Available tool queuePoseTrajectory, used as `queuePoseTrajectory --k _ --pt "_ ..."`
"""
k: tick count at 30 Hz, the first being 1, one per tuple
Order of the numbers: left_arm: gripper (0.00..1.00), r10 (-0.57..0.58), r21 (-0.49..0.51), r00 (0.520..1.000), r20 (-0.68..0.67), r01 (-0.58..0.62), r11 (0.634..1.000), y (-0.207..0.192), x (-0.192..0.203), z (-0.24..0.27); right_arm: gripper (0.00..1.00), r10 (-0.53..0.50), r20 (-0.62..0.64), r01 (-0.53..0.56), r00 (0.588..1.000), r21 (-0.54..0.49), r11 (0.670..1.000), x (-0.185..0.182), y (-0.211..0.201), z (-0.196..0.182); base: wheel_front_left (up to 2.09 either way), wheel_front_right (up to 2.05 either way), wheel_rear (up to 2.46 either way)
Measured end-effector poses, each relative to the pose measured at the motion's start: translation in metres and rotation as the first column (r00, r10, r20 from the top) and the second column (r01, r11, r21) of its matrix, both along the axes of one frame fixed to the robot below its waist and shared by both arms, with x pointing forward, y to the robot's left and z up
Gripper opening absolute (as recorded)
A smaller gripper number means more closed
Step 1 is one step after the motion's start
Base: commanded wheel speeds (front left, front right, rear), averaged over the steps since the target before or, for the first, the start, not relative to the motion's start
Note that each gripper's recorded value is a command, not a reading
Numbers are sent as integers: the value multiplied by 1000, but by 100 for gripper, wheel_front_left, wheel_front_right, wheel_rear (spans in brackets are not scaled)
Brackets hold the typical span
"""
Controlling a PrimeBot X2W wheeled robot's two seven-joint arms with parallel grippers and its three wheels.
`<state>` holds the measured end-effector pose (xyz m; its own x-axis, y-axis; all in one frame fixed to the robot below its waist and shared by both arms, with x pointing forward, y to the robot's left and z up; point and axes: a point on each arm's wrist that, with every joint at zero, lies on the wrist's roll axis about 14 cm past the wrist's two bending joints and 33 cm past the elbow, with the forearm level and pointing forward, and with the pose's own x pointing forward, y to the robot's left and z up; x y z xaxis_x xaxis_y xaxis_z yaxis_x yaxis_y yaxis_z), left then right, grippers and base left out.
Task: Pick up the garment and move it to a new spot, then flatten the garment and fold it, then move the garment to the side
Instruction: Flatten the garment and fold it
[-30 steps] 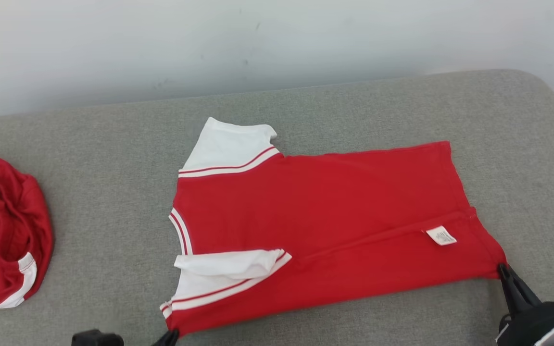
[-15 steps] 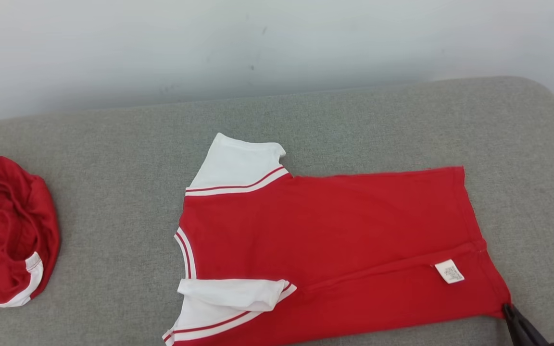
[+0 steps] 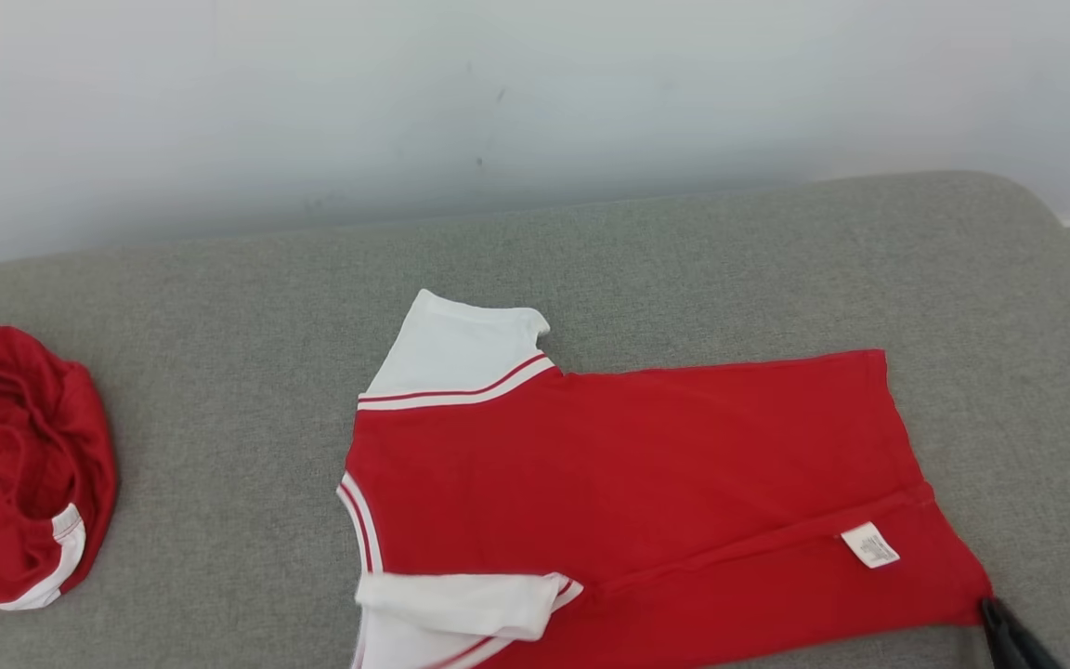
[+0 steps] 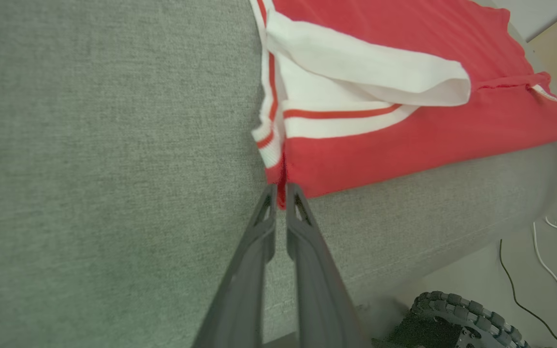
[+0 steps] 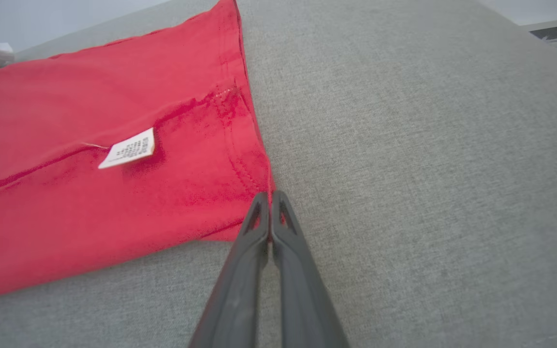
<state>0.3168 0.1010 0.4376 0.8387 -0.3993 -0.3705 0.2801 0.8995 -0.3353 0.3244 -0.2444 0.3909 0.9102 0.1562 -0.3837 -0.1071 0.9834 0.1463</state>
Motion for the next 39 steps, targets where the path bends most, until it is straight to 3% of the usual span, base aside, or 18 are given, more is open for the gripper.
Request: queuePoseTrajectory --k 11,16,24,39 --pt "100 82 -60 987 134 -75 995 4 20 36 100 -43 257 47 965 -8 999 23 -1 66 0 0 0" --pt "100 88 -75 970 227 -73 994 4 48 66 100 -26 324 26 946 5 1000 25 17 83 0 0 0" --pt "100 10 -5 943 332 -9 1000 -2 113 112 100 -10 359 2 933 23 1000 38 35 92 0 0 0" --pt "100 -202 148 965 166 178 973 -42 239 120 100 -9 324 3 946 18 1000 69 36 78 0 0 0"
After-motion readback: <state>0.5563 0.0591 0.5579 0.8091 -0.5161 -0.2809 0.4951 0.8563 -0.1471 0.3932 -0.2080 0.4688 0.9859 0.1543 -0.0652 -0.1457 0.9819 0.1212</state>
